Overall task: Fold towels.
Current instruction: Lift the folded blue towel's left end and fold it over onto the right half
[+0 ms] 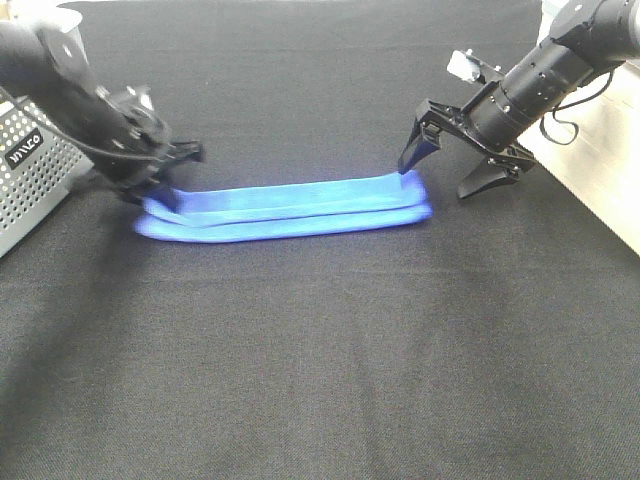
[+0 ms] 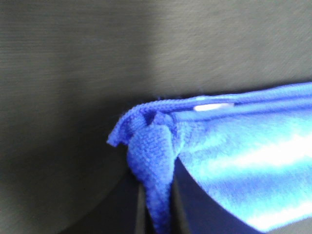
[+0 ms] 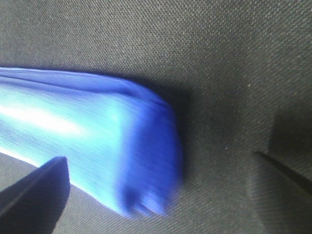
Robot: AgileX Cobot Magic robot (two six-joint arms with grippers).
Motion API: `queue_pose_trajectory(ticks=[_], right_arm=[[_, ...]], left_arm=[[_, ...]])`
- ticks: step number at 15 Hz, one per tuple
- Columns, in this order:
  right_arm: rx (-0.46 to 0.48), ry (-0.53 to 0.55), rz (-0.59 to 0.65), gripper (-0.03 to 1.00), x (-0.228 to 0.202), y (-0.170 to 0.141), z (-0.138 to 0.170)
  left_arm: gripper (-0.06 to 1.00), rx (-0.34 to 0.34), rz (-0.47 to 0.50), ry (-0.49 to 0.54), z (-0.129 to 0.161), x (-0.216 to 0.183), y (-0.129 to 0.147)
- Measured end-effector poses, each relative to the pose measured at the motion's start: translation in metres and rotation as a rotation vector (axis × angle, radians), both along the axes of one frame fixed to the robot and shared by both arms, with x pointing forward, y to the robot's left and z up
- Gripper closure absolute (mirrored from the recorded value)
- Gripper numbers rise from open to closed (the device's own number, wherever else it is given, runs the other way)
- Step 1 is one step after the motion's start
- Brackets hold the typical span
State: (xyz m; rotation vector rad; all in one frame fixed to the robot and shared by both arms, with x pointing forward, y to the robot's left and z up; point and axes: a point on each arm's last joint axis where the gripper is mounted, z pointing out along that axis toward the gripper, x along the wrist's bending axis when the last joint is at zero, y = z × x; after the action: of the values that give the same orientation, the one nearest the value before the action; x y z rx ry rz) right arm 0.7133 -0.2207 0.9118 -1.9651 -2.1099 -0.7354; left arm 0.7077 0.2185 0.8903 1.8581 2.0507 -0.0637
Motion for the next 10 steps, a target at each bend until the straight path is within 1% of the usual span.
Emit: queue_pose_trajectory(ticks=[2,3,4,5,6,7,8,10], right_arm=[[0.023,0.015,-0.001,0.05,-0.001,0.002,0.001],[0.036,0.030,0.002,0.05,-0.002,0.003,0.001],[0.044,0.038,0.006,0.05,-0.004,0.004,0.003],[0.049,0.038,0.011,0.05,-0.005,0.004,0.007],[0.049,0.038,0.011,0.05,-0.005,0.004,0.007],[0.054,0.026,0.017,0.05,-0.006,0.004,0.018],[0.056,0.013,0.023,0.05,-0.008,0.004,0.028],[0.060,-0.021,0.023,0.05,-0.011,0.004,0.049]], left_arm=[[0.87,0.050,-0.019,-0.004,0.035,0.002,0.003],[0.87,0.055,-0.036,-0.001,0.050,0.003,0.000],[0.87,0.054,-0.054,0.012,0.060,0.003,-0.008],[0.87,0.048,-0.085,0.022,0.071,0.000,-0.029],[0.87,0.048,-0.085,0.022,0.071,0.000,-0.029],[0.87,0.033,-0.100,0.012,0.079,-0.002,-0.045],[0.87,-0.011,-0.110,-0.001,0.085,-0.005,-0.066],[0.87,-0.111,-0.119,-0.023,0.087,-0.012,-0.105]])
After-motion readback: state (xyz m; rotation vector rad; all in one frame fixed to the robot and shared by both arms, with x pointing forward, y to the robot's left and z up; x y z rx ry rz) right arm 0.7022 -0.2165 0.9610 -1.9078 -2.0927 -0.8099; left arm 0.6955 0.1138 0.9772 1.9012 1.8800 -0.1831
